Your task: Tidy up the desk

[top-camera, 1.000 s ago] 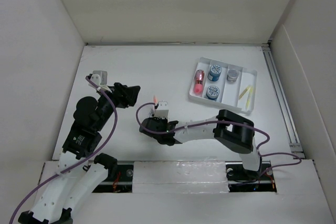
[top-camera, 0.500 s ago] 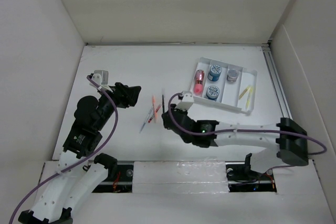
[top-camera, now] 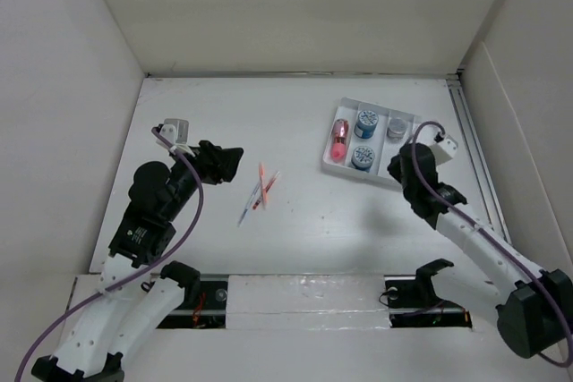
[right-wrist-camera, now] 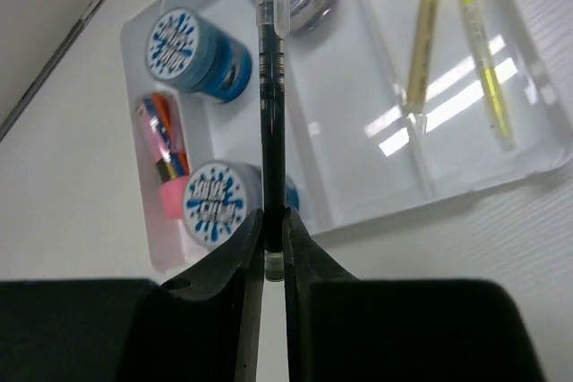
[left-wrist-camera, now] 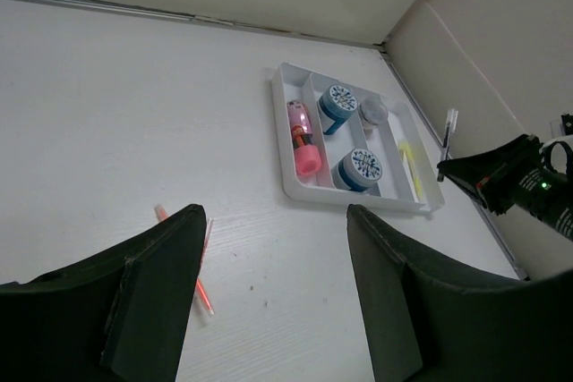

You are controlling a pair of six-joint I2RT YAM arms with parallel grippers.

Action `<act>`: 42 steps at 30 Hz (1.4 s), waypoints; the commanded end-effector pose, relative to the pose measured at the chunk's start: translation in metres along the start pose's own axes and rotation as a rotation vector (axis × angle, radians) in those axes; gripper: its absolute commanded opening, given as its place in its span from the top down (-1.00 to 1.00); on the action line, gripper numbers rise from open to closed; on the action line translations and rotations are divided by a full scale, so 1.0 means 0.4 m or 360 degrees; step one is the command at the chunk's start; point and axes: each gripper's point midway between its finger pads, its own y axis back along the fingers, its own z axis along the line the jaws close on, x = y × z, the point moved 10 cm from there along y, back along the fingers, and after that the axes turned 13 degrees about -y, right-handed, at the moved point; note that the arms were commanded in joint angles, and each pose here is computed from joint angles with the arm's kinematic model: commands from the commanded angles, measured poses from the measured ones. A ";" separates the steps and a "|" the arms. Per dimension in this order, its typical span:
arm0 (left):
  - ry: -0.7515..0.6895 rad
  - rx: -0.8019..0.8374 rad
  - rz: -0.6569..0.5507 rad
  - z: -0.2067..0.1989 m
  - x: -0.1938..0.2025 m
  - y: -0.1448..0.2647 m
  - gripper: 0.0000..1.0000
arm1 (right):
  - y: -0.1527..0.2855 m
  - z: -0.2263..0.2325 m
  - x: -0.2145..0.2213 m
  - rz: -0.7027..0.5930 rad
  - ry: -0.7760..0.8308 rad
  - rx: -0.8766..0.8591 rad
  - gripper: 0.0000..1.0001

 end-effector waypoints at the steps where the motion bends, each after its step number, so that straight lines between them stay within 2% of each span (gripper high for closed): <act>1: 0.0003 0.0066 -0.0083 -0.014 -0.032 -0.001 -0.21 | -0.036 -0.022 -0.039 0.0142 -0.0037 -0.0069 0.88; 2: 0.0003 0.0064 -0.0084 -0.014 -0.033 -0.001 -0.21 | -0.062 -0.037 -0.078 0.0106 -0.0079 -0.0057 0.88; 6: 0.0001 0.0050 -0.0080 -0.013 -0.033 -0.003 -0.21 | -0.110 -0.049 -0.119 0.0324 -0.0125 -0.0165 0.88; 11: -0.0001 0.0029 -0.0085 -0.011 -0.036 -0.002 -0.21 | -0.150 -0.071 -0.157 0.0348 -0.0217 -0.0167 0.88; 12: -0.0001 0.0037 -0.0078 -0.011 -0.034 -0.004 -0.21 | -0.152 -0.081 -0.155 0.0405 -0.0235 -0.0182 0.88; 16: -0.0001 0.0040 -0.0080 -0.011 -0.034 -0.003 -0.21 | -0.185 -0.120 -0.205 0.0367 -0.0335 -0.0179 0.87; 25: -0.0005 0.0029 -0.0067 -0.009 -0.032 -0.009 -0.21 | -0.268 -0.172 -0.228 0.0375 -0.0413 -0.0074 0.86; 27: -0.0005 0.0040 -0.0070 -0.011 -0.031 -0.006 -0.21 | -0.276 -0.175 -0.232 0.0381 -0.0444 -0.0072 0.80; 32: -0.0005 0.0033 -0.0071 -0.010 -0.033 -0.007 -0.21 | -0.260 -0.186 -0.245 0.0223 -0.0452 0.0033 0.28; 33: -0.0006 0.0047 -0.0070 -0.012 -0.032 -0.006 -0.21 | -0.256 -0.192 -0.243 0.0200 -0.0454 0.0056 0.25; 34: -0.0004 0.0041 -0.0084 -0.011 -0.033 -0.002 -0.22 | -0.246 -0.195 -0.247 0.0155 -0.0455 0.0082 0.13; 35: -0.0004 0.0041 -0.0084 -0.011 -0.033 -0.002 -0.22 | -0.246 -0.195 -0.247 0.0155 -0.0455 0.0082 0.12; 38: -0.0003 0.0037 -0.0070 -0.011 -0.032 -0.006 -0.22 | -0.218 -0.188 -0.265 0.0039 -0.0458 0.0092 -0.10; 42: 0.0000 0.0015 -0.0091 -0.008 -0.034 -0.001 -0.22 | -0.178 -0.110 -0.221 0.0041 -0.0312 -0.0058 -0.09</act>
